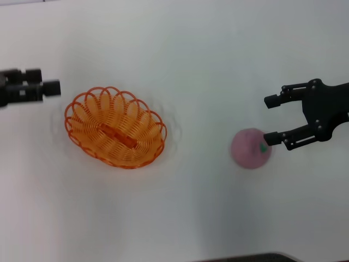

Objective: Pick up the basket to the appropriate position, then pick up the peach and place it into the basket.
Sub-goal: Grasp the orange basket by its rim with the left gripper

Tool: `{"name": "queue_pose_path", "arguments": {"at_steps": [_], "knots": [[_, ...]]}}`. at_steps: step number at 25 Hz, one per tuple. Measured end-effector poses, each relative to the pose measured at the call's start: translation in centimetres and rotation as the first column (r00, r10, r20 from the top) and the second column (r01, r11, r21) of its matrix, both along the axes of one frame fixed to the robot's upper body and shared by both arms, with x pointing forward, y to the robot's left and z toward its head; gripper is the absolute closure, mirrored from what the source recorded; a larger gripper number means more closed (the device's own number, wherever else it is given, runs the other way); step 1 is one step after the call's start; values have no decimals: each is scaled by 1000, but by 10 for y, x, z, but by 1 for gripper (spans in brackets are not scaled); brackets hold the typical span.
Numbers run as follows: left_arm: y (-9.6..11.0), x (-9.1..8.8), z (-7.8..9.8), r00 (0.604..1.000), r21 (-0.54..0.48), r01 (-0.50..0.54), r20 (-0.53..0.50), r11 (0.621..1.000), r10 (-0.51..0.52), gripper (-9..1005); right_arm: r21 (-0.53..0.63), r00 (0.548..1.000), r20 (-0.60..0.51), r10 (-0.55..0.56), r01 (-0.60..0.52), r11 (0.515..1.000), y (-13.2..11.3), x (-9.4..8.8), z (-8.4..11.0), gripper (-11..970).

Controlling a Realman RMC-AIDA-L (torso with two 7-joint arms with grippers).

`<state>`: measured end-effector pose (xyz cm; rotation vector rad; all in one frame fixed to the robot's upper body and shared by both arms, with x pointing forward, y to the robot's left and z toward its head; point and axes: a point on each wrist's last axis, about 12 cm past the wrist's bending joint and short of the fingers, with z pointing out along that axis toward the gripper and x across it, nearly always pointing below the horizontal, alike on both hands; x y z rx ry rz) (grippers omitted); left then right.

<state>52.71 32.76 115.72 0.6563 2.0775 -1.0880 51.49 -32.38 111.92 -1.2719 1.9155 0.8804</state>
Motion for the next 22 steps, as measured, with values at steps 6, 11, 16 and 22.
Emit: {"name": "queue_pose_path", "arguments": {"at_steps": [6, 11, 16, 22], "knots": [[-11, 36, 46, 986, 97, -123, -101, 988, 133, 102, -5, 1000, 15, 12, -12, 1000, 2, 4, 3, 64], [-21, 61, 59, 957, 237, -185, -178, 954, 230, 102, -23, 1000, 18, 13, -13, 1000, 3, 6, 3, 64], [-43, 75, 62, 947, 382, -160, -200, 910, 250, 103, -33, 1000, 24, 7, -6, 999, 3, 9, 2, 64], [-75, 85, 56, 950, 536, -117, -187, 836, 252, 104, -33, 1000, 22, 12, -12, 999, 3, 8, 3, 65]]}}
